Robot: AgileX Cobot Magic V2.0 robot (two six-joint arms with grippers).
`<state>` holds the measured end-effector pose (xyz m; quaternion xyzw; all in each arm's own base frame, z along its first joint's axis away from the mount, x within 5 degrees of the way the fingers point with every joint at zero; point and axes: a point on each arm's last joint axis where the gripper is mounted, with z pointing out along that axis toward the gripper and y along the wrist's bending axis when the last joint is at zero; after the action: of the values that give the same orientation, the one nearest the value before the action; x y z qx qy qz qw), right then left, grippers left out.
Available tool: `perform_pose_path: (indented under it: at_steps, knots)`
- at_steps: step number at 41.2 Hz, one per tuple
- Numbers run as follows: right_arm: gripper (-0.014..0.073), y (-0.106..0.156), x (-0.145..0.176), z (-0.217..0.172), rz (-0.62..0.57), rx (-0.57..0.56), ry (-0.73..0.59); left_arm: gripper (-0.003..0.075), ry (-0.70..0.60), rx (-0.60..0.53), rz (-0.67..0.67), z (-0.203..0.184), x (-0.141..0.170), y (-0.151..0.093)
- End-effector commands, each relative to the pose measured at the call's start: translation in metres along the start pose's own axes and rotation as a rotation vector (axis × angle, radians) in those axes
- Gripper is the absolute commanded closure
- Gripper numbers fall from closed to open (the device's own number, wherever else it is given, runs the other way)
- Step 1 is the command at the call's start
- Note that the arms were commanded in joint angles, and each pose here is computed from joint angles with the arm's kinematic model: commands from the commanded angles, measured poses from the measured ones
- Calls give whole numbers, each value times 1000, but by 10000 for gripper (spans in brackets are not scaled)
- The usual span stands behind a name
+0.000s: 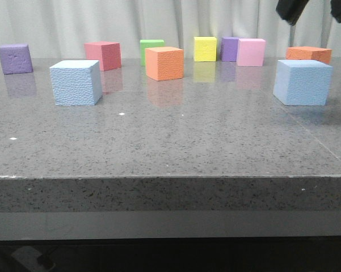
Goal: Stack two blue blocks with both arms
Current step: 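Lower the right gripper onto the light-blue cube and grasp it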
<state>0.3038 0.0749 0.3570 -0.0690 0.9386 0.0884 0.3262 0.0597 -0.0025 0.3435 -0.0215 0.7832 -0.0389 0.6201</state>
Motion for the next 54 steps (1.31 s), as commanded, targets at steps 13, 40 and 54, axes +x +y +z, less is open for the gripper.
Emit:
perform_pose_path:
  at_steps: [13, 40, 54]
  knots:
    - [-2, -19, -57, 38, 130, 169, -64, 283, -85, 13, -3, 0, -15, -2]
    - [41, -37, -49, 104, 202, 168, 53, 283, -85, 13, -3, 0, -15, -2]
    - [172, -2, -61, 75, 162, 114, 77, 283, -85, 13, -3, 0, -15, -2]
